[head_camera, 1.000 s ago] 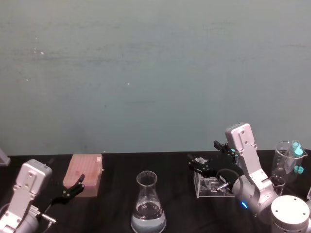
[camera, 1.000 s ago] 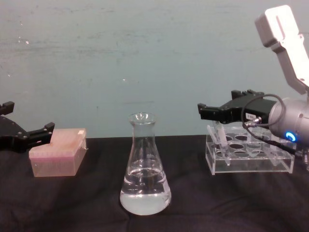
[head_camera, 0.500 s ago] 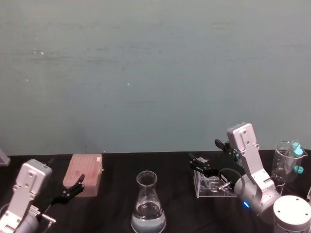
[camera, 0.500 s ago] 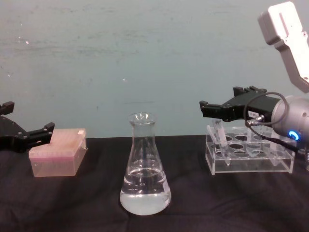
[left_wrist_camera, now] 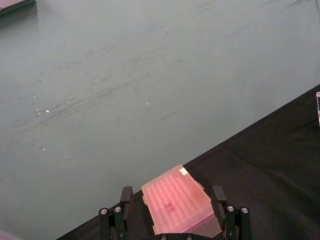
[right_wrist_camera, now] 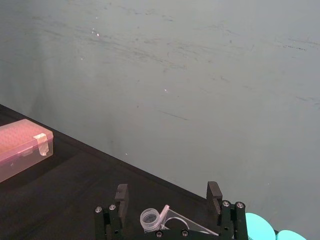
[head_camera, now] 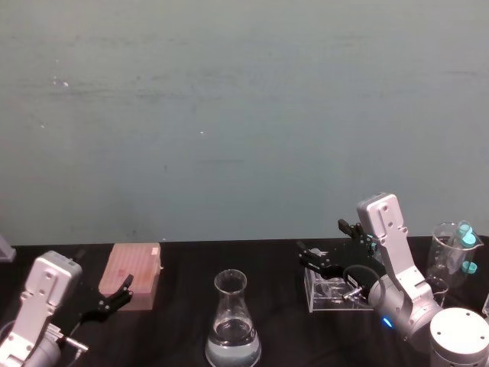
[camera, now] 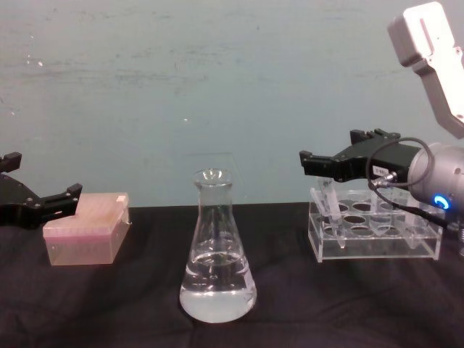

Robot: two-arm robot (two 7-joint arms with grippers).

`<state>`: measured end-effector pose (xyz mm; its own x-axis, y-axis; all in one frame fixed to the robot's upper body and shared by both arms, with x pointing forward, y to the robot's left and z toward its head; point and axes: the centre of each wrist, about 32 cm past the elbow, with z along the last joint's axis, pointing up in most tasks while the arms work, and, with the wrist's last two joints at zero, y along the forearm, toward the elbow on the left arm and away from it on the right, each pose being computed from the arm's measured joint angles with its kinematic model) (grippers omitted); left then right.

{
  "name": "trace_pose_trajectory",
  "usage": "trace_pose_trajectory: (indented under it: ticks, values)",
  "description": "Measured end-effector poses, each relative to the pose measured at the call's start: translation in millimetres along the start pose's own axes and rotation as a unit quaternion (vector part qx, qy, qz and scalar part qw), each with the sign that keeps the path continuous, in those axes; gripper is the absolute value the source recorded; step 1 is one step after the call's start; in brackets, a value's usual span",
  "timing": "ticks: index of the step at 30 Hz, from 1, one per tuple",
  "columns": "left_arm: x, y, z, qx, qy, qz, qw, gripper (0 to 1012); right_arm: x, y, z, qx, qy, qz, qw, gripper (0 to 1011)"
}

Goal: Pour the liquid from the test tube into the beaker using one hand.

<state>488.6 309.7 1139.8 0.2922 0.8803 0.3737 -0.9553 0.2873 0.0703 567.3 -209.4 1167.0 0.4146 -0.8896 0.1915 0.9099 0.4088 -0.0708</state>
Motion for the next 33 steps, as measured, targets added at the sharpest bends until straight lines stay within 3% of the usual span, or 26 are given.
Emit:
trace_pose_trajectory:
  ticks: [33]
  values:
    - [0.0,0.0,0.0,0.000,0.000,0.000,1.0000,1000,0.0,0.0,0.2,0.001,-0.001,0.000,1.0000,1003]
